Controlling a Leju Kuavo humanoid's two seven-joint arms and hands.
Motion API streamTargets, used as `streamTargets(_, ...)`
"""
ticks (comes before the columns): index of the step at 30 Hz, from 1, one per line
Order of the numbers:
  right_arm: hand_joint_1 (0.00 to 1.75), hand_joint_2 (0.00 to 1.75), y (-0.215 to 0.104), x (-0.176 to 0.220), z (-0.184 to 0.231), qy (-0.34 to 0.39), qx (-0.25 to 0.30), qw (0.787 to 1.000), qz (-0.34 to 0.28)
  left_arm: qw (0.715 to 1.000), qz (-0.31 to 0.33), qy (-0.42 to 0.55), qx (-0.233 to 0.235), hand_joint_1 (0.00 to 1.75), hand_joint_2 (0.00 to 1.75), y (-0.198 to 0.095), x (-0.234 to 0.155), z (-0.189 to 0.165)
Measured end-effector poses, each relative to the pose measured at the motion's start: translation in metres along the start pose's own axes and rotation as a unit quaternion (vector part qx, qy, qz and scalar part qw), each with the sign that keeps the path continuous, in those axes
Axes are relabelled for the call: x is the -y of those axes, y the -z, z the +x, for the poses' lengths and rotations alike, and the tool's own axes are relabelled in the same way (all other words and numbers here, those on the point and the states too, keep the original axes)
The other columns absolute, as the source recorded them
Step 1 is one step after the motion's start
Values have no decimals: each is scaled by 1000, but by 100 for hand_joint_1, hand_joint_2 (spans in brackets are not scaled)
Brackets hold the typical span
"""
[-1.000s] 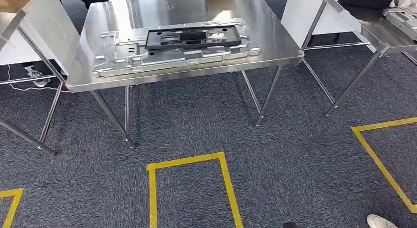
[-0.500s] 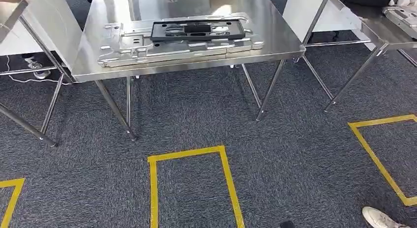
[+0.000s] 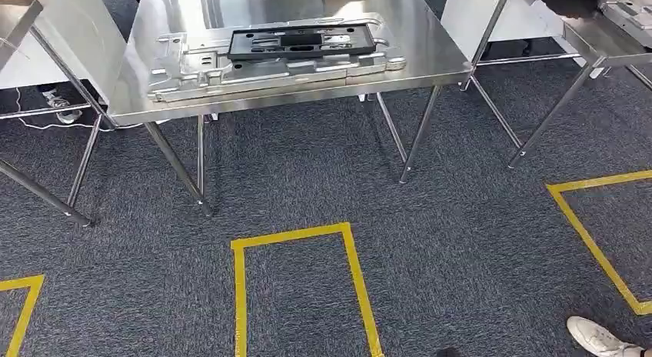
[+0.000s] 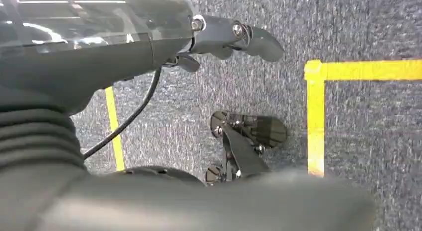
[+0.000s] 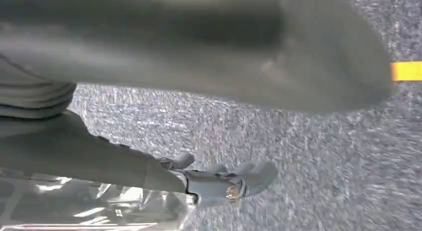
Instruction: Take the parts from the cabinet and place them on the table.
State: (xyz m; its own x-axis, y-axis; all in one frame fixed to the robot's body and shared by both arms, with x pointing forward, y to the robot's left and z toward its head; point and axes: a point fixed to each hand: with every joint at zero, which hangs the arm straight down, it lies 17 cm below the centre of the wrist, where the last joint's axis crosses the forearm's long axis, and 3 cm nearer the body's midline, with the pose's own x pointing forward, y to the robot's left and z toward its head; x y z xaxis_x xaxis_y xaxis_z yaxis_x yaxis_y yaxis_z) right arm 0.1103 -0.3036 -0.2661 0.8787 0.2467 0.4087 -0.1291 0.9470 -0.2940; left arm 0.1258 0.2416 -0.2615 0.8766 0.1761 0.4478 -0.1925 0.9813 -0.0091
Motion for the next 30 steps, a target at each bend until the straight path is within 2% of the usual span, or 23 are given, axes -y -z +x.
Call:
streamTargets(4,0,0,-3,-9,-22,36,-76,996,21,1000,-9,11,-5,0,175,0,3,-2)
streamTargets(9,0,0,-6,-15,-32,57,-104,992,33,1000,-12,15,-6,0,175,0,5,-1)
streamTargets(10,0,175,-6,-16,-33,62,-107,992,35,1000,-13,15,-6,0,175,0,5,0)
streamTargets(30,0,175,-13,-37,-36,110,-138,981,85,1000,-16,20,-13,0,175,2,6,2)
